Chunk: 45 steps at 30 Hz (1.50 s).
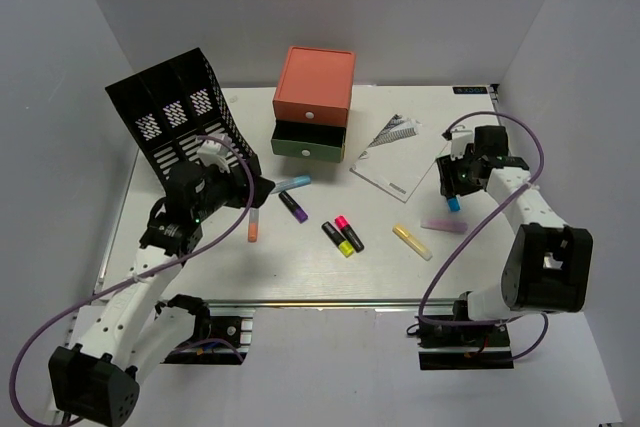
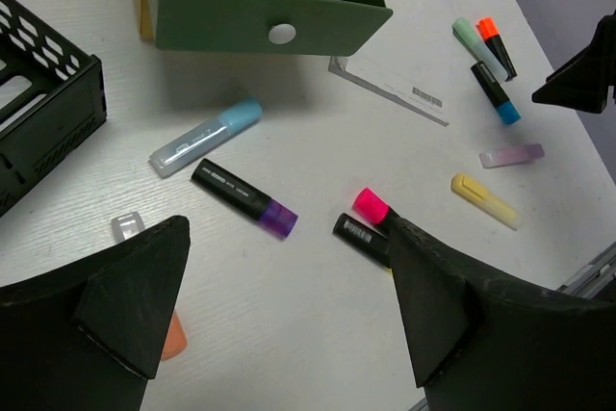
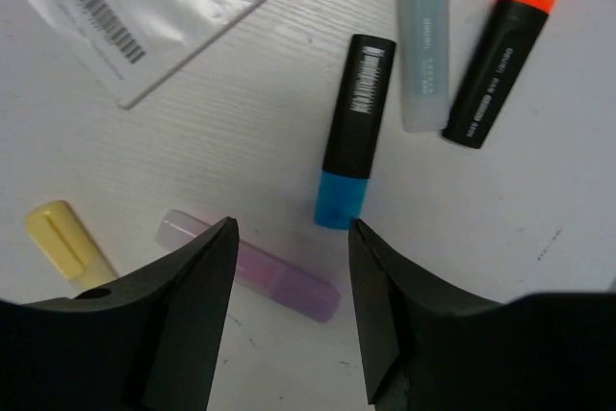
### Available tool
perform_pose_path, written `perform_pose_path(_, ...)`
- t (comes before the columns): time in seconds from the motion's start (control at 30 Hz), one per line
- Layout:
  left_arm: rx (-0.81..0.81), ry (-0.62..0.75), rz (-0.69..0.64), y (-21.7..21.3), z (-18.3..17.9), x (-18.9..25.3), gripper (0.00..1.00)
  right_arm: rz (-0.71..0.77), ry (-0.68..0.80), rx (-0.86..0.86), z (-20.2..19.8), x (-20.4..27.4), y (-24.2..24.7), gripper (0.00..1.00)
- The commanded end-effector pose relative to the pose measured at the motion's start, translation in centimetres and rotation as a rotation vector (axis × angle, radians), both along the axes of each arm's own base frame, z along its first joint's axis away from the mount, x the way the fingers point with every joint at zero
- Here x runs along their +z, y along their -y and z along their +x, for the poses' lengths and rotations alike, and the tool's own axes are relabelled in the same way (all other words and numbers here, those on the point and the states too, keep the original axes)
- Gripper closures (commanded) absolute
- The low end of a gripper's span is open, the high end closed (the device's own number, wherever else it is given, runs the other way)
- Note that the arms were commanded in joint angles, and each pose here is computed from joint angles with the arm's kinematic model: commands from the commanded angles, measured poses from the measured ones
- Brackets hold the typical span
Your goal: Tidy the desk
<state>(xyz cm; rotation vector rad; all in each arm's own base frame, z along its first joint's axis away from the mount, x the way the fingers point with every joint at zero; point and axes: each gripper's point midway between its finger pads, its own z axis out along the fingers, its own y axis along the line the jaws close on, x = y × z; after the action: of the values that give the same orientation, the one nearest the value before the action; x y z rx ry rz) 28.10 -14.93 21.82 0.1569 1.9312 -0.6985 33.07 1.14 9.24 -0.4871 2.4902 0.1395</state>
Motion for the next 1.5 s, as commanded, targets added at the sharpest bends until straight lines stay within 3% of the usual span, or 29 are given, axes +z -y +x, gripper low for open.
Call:
perform_pose_path(0.0,0.023,0.035,0.026,-0.6,-0.3,1.1,0.07,-0.089,-0.004,-0.097,1.1,0.3,2.2,0.44)
perform_pose_path(0.17,0.036,0.056,0.021,-0.9,-0.4,1.7,0.07,-0.105,-0.084,-0.092,1.2,-2.3,2.5,0.41)
perform_pose_path(0.37,0.035,0.053,0.02,-0.9,-0.4,1.6,0.07,-0.113,-0.12,-0.109,2.0,-4.4,2.8,0.48)
perform_pose_path(0.93,0.041,0.035,0.023,-0.9,-0.3,1.0,0.07,-0.159,-0.186,-0.096,3.1,-9.3,3.6,0.52)
perform_pose_path(1.03,0.043,0.026,0.026,-0.9,-0.2,0.8,0.07,-0.162,-0.196,-0.088,3.2,-9.6,3.6,0.62)
perform_pose_path(1.13,0.048,0.025,0.032,-1.0,-0.1,0.7,0.07,-0.156,-0.207,-0.062,3.1,-9.4,3.4,0.87)
perform_pose_path(1.23,0.052,0.022,0.032,-1.0,-0.1,0.5,0.07,-0.1,-0.194,0.037,2.7,-7.9,1.7,1.0)
perform_pose_path(1.4,0.039,0.027,0.03,-0.8,-0.1,0.5,0.07,0.008,-0.066,0.308,1.2,-0.7,-2.1,1.0)
perform_pose_path(1.47,0.023,0.03,0.023,-0.6,-0.1,0.5,0.07,0.07,0.007,0.509,0.3,2.0,-5.0,1.0)
